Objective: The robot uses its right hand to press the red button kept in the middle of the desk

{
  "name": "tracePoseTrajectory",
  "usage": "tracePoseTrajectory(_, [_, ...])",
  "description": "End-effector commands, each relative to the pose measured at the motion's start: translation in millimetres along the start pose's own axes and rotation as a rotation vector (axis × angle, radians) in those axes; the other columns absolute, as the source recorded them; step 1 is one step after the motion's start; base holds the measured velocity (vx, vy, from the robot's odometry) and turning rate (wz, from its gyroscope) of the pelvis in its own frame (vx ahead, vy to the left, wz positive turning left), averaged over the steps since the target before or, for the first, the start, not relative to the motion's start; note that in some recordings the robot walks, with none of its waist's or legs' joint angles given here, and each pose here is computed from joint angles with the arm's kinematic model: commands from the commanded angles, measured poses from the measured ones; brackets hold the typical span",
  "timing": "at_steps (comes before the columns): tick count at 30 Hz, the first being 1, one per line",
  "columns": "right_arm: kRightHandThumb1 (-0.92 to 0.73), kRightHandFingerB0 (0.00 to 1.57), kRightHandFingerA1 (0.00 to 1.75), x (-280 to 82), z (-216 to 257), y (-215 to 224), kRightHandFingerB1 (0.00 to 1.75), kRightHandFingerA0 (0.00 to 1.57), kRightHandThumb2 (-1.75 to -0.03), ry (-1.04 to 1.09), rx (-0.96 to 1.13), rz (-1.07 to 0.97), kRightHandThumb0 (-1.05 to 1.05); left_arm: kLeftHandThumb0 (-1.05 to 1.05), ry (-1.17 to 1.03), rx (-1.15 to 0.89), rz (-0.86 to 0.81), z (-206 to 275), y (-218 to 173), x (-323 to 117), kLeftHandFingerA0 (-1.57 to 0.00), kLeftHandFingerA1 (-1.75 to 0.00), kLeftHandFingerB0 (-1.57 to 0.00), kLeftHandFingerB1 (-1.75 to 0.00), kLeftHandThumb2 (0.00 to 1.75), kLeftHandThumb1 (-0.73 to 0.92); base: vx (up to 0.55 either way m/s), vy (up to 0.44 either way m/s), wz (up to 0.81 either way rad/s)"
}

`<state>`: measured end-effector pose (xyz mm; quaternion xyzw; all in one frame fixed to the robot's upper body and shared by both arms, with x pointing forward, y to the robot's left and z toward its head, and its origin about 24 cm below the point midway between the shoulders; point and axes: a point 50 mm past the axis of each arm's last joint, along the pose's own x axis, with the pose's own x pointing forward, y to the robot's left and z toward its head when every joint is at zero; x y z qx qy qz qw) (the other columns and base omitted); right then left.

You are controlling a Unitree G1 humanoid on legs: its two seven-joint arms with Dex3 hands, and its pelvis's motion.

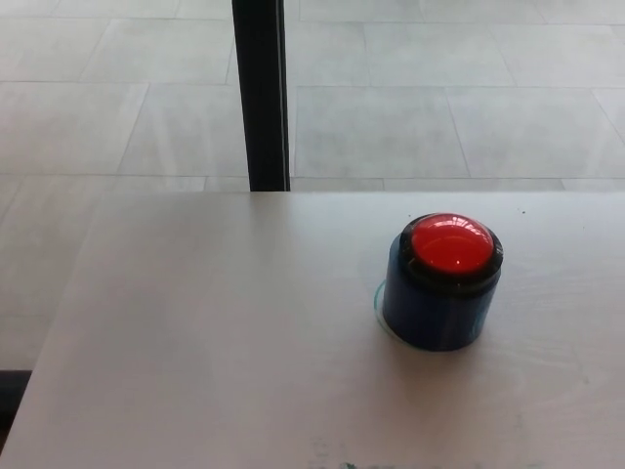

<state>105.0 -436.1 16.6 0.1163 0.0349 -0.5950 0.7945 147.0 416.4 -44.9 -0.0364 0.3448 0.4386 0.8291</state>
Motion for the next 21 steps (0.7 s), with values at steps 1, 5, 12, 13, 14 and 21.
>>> tracePoseTrajectory(1, [-0.53,0.82,1.43,-9.0,-16.2,-5.4,1.08,1.08,-0.82,0.172,0.111,-0.198,-0.64,-0.35,-0.022,0.0,0.012,7.2,3.5,0.6,-0.43,-1.41,-0.28,-1.08,1.16,0.91,0.0,0.0,0.0])
tracePoseTrajectory(5, [-0.55,0.68,1.3,-14.4,-29.7,-6.8,1.07,0.93,-0.85,0.263,0.107,-0.156,-0.61,-0.34,-0.023,-0.006,0.021,8.0,2.5,0.7,-0.49,-1.44,-0.34,-1.11,1.17,0.89,0.0,0.0,0.0])
tracePoseTrajectory(12, [-0.68,0.52,1.4,-10.1,-33.9,-8.5,0.91,0.86,-0.84,0.335,0.189,-0.169,-0.61,-0.34,-0.018,-0.038,0.019,7.6,1.9,0.6,-0.45,-1.42,-0.32,-1.11,1.15,0.92,0.0,0.0,0.0])
tracePoseTrajectory(13, [-0.56,0.65,1.2,-9.7,-33.6,-7.8,0.9,0.99,-1.11,0.34,0.191,-0.18,-0.61,-0.34,-0.016,-0.037,0.023,7.0,2.8,0.6,-0.46,-1.42,-0.33,-1.12,1.14,0.92,0.0,0.0,0.0])
tracePoseTrajectory(14, [-0.67,0.55,1.42,-10.9,-31.4,-7.4,0.97,0.85,-0.87,0.339,0.202,-0.175,-0.62,-0.33,-0.015,-0.032,0.026,6.1,2.8,0.5,-0.46,-1.41,-0.32,-1.11,1.14,0.92,0.0,0.0,0.0])
tracePoseTrajectory(21, [-0.62,0.74,1.57,-15.5,-28.4,-2.7,1.26,0.91,-0.89,0.329,0.258,-0.193,-0.59,-0.34,-0.028,-0.019,0.017,7.9,2.6,0.5,-0.49,-1.42,-0.38,-1.15,1.15,0.91,0.0,0.0,0.0])
